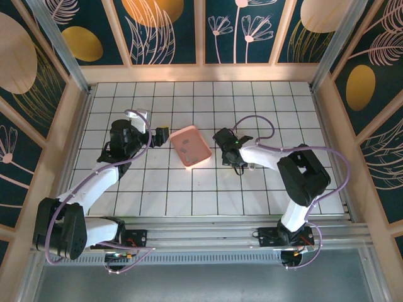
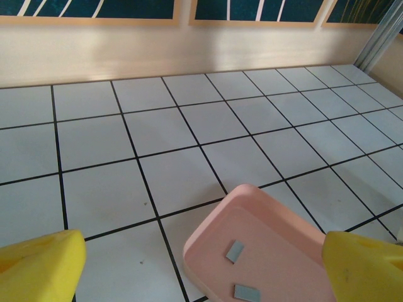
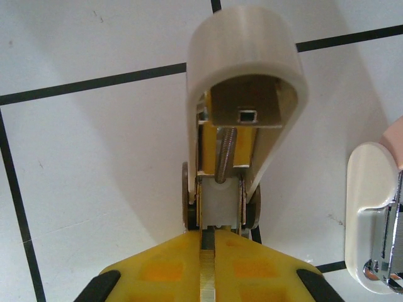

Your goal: Load the staples into the stapler

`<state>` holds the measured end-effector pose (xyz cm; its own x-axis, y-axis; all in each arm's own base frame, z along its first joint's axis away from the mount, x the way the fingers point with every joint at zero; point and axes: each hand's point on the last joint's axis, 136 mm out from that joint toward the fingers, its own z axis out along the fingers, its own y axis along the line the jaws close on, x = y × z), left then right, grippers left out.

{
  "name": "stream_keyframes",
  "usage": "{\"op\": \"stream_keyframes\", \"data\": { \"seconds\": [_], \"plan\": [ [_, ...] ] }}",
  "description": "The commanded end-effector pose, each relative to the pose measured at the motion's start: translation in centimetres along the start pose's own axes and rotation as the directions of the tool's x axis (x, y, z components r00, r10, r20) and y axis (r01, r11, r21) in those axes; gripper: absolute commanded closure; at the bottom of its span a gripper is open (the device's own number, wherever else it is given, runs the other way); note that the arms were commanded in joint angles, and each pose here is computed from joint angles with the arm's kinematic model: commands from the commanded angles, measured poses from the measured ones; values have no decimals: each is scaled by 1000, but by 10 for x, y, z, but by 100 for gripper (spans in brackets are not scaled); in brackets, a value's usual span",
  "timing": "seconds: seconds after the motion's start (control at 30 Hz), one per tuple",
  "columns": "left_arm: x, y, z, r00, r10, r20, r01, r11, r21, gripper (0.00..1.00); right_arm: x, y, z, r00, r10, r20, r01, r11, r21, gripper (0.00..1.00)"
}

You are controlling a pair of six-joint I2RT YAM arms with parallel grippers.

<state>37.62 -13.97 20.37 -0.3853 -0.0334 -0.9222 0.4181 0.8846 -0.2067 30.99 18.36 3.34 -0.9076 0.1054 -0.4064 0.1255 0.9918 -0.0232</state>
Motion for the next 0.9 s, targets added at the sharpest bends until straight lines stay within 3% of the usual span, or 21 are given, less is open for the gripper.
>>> {"op": "stream_keyframes", "data": {
  "seconds": [0.0,0.63,0.87],
  "plan": [
    [-4,-2,2,1000,16,14,-16,1000,6,4,-9,1,-11,999,2,48,-2,1000,-6,90],
    [-3,-2,2,1000,12,13,-12,1000,10,4,-19,4,-25,995,-5,97,5,1000,-2,92],
    [-5,-3,1,1000,15,17,-15,1000,9,4,-12,16,-15,998,-28,58,30,999,-39,91]
  ]
}}
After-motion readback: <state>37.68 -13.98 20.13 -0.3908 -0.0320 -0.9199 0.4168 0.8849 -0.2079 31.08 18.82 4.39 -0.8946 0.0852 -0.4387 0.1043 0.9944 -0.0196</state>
